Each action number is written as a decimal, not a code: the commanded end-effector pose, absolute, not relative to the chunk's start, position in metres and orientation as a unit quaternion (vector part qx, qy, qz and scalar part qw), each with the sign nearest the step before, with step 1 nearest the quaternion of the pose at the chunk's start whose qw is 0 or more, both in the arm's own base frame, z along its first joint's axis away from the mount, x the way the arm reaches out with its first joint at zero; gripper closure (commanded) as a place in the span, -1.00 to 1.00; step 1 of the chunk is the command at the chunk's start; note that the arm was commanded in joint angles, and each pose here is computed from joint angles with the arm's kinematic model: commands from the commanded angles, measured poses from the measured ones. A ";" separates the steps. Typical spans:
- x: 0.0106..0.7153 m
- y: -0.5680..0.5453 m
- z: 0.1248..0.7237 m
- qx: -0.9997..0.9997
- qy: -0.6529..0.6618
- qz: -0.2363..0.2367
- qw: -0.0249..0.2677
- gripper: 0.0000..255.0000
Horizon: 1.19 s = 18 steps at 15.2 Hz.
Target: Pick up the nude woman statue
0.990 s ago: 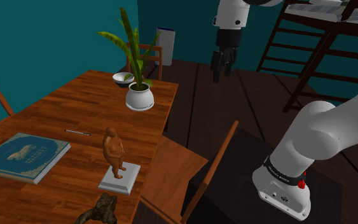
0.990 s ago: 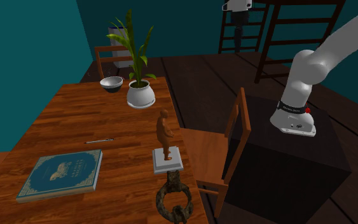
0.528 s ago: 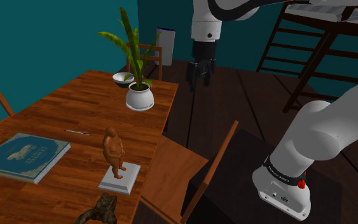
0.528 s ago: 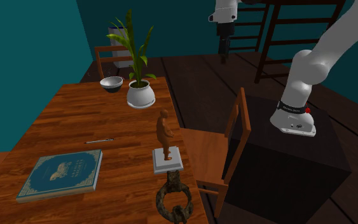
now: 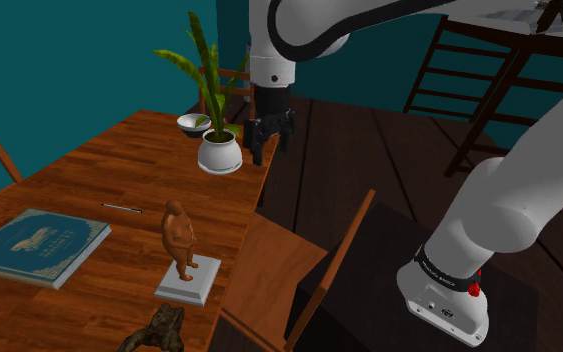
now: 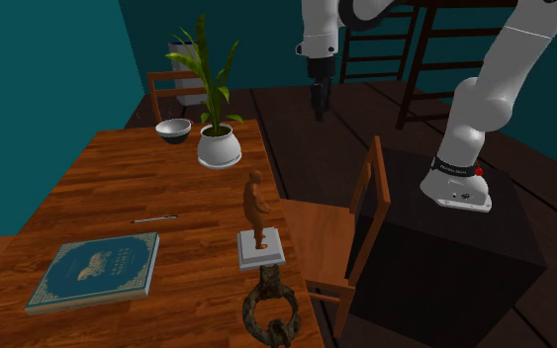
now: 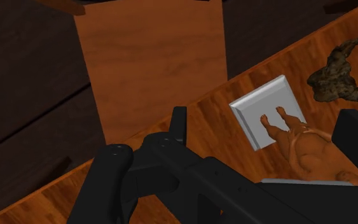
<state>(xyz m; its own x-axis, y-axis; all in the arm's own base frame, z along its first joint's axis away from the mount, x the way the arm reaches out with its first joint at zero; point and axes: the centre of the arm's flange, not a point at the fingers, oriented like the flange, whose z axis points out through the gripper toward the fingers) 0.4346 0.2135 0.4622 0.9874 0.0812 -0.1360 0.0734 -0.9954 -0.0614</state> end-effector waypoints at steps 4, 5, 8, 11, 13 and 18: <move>0.467 0.262 0.436 -0.996 -0.037 0.071 0.035 -1.00; 0.474 0.272 0.431 -0.996 -0.037 0.072 0.036 -1.00; 0.494 0.302 0.415 -0.996 -0.037 0.073 0.040 -1.00; 0.514 0.331 0.399 -0.996 -0.036 0.074 0.044 -1.00; 0.527 0.351 0.389 -0.996 -0.036 0.075 0.046 -1.00; 0.559 0.399 0.364 -0.995 -0.035 0.077 0.052 -1.00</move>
